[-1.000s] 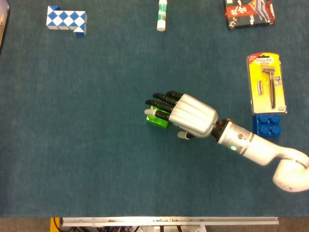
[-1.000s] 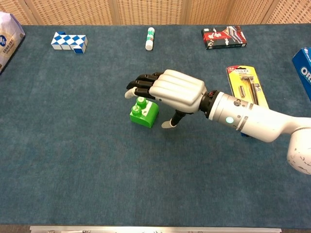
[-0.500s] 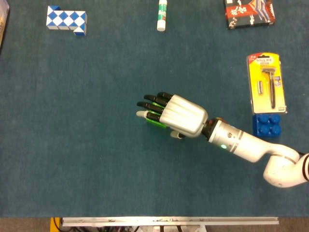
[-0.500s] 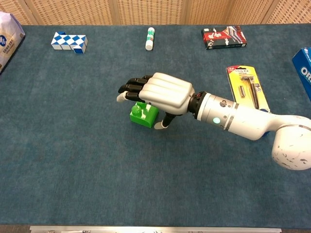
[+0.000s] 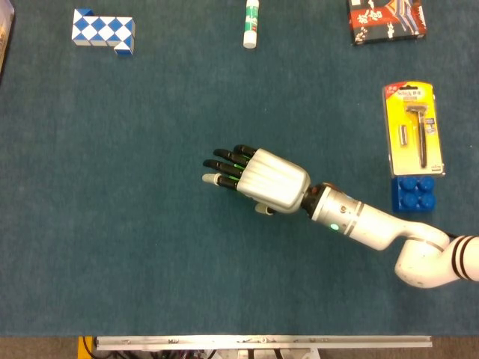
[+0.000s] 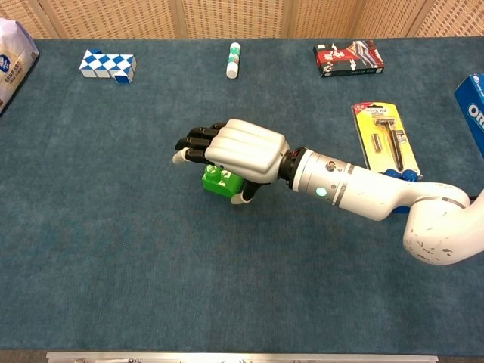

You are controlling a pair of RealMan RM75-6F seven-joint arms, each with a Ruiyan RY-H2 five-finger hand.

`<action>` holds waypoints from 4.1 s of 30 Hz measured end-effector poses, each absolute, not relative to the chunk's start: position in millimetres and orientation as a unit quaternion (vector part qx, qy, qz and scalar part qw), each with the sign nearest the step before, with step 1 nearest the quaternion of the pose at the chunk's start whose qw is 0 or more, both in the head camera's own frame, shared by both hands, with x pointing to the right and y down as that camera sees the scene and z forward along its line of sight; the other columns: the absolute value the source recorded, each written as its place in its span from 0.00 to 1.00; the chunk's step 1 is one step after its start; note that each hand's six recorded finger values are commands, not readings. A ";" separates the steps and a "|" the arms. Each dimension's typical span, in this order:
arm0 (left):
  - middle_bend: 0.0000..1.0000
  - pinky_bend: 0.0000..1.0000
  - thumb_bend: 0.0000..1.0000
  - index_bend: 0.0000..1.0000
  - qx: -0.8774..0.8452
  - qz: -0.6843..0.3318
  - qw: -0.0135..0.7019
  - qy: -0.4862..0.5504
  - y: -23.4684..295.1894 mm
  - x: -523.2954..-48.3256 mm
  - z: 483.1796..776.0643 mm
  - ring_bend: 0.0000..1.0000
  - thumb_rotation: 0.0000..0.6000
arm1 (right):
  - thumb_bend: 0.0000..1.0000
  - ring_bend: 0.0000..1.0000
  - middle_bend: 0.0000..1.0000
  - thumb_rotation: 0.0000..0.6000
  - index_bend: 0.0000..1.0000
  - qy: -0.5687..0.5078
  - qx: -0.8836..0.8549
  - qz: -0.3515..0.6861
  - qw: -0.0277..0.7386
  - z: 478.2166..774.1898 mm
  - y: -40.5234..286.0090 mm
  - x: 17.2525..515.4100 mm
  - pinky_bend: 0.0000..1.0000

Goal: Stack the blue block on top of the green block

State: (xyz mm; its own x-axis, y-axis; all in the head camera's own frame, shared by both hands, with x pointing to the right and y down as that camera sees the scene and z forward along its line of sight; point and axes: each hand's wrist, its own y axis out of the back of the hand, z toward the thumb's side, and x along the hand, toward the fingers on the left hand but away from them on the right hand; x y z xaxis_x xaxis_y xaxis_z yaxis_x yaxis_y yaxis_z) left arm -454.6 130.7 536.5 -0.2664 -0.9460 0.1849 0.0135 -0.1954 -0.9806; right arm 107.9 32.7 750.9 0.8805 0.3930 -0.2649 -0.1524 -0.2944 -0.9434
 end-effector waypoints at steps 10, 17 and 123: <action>0.02 0.05 0.20 0.22 -0.459 -0.619 0.383 0.510 131.4 -458.8 533.5 0.00 1.00 | 0.00 0.12 0.14 1.00 0.19 -0.075 -0.751 0.242 0.610 760.2 26.9 106.6 0.26; 0.02 0.05 0.20 0.22 -0.461 -0.616 0.383 0.511 131.8 -458.0 532.6 0.00 1.00 | 0.00 0.11 0.14 1.00 0.19 -0.074 -0.744 0.248 0.616 764.9 24.6 107.7 0.26; 0.02 0.09 0.20 0.25 -0.533 -0.600 0.380 0.461 124.4 -434.3 564.3 0.00 1.00 | 0.00 0.00 0.06 1.00 0.19 -0.143 -0.650 0.641 0.382 655.2 52.6 353.2 0.08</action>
State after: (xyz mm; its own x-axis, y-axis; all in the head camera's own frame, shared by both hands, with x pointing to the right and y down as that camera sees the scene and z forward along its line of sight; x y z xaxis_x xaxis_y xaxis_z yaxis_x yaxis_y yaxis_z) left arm -434.3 124.4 564.3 -0.1443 -0.9465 0.2887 -0.0356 -0.2866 -0.9574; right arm 353.2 52.6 655.2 0.1371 0.6754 -0.7246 -0.3032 -0.6678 -0.6798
